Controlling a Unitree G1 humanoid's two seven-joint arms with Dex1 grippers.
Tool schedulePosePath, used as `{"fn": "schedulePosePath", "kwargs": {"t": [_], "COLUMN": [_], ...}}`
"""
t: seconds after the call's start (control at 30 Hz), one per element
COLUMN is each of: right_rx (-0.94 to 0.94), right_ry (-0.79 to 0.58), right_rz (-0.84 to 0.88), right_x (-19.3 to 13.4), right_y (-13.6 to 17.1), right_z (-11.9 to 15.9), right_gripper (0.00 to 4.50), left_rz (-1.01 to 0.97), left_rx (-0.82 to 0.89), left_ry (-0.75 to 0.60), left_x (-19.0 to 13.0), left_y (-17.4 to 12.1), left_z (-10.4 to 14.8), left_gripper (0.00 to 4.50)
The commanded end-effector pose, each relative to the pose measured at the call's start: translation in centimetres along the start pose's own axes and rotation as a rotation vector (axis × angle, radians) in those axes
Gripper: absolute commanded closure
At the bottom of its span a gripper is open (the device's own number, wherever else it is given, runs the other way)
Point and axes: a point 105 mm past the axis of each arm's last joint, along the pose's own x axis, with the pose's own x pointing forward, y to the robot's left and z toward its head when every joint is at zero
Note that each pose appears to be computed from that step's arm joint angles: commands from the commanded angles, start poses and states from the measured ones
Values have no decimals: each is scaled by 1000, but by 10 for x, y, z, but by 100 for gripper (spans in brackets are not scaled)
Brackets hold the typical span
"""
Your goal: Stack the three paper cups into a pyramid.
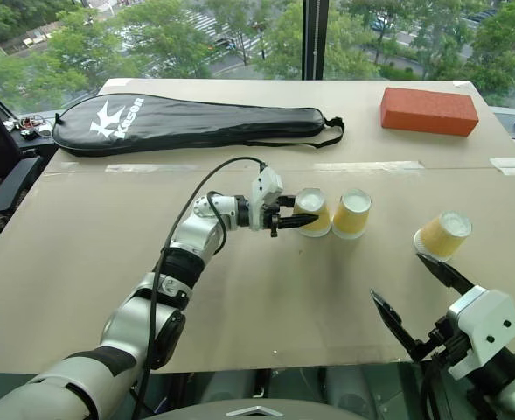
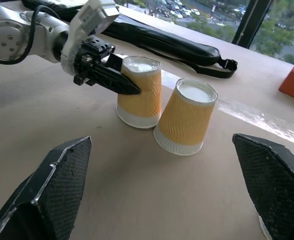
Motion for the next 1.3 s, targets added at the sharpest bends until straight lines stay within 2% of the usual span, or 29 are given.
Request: {"fn": "schedulePosePath", "kwargs": {"t": [0.03,0.3,0.5,0.57,0.6,0.7,0.73,1.1,1.3], "right_rx": [-24,-44,-54,-53,-51,-41,-40,-21,-32], "right_ry": [-18,16,26,26,26,24,24,13,59], "right_rz": [37,145,147,147,148,151,151,124,37], "right_x": [0,0,0,0,0,0,0,-1,3], "right_y": [-15,-37,-47,-46,-45,-41,-40,-40,-52], "right_z": [8,10,7,5,4,3,3,-1,-13], "right_gripper": [0,0,0,0,0,0,0,0,0], "left_rz": [-11,-9,-2,2,-11,-30,-37,31,9], "left_rx": [-2,-6,-6,-13,-15,-35,-38,-23,-54], "left_ry": [-9,-15,-17,-19,-11,-58,-69,-77,-69], "left_x": [2,4,2,1,0,0,0,-29,-51], "left_y": [-5,-6,-8,-8,-9,-14,-16,-9,-21], "left_z": [1,3,1,1,0,7,9,20,20], "left_gripper": [251,251,251,165,152,25,5,5,5]}}
